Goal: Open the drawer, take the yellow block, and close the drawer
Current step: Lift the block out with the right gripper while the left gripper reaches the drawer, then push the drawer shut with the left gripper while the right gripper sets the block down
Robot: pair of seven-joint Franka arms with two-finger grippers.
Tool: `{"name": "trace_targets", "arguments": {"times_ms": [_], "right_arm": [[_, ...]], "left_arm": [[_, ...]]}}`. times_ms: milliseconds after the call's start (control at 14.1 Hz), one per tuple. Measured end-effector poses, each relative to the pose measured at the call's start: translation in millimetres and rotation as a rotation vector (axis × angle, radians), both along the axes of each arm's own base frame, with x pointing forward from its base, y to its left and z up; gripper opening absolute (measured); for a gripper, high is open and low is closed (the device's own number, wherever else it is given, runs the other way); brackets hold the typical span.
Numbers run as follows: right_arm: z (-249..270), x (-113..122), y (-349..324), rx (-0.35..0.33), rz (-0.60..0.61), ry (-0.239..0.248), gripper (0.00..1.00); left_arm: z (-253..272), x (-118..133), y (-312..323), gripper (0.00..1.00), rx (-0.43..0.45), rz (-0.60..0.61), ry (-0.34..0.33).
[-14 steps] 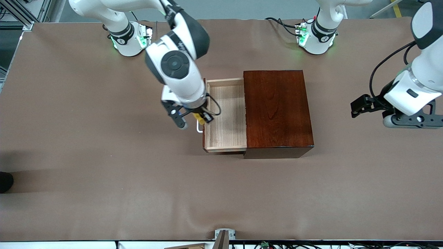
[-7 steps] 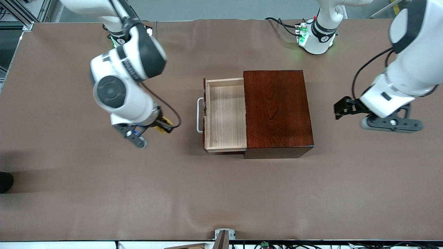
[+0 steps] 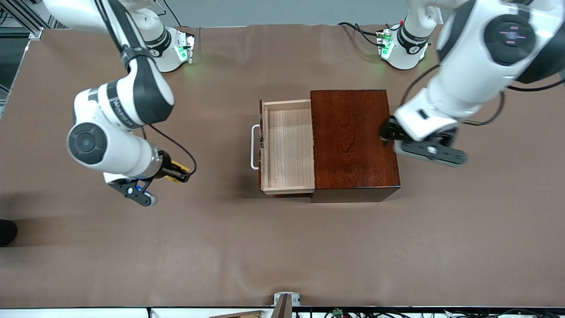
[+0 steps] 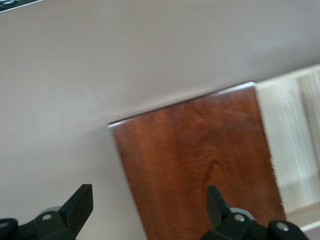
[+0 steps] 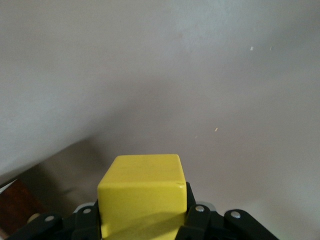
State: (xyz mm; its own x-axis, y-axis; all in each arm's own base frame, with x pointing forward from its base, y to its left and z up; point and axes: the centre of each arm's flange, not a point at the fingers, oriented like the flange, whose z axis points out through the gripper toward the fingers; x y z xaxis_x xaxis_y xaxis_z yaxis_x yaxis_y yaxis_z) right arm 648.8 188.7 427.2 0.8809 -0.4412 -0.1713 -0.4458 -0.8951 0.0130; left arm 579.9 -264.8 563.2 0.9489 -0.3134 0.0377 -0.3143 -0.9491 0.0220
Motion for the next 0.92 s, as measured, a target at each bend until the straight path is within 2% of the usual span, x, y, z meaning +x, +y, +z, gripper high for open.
{"name": "trace_targets", "arguments": {"times_ms": [283,496,708,921], "right_arm": [[-22.4,21.9,-74.4,0.026,0.106,-0.025,0.56],[-55.9,36.5,-133.9,0.043,0.182,-0.052,0.56],[-98.6,39.4,-167.0,0.044,0.258,-0.114,0.56],[-121.7,36.4,-176.4,0.031,0.312,-0.143,0.56]], "left_arm": [[-3.3,-37.7,-76.1,1.00,-0.008,-0.139,0.002],[-0.6,-64.4,-129.5,1.00,-0.058,-0.255,-0.043],[-21.8,-66.1,-168.9,1.00,-0.099,-0.505,-0.087],[-59.6,-55.7,-201.4,1.00,-0.129,-0.731,-0.096]]}}
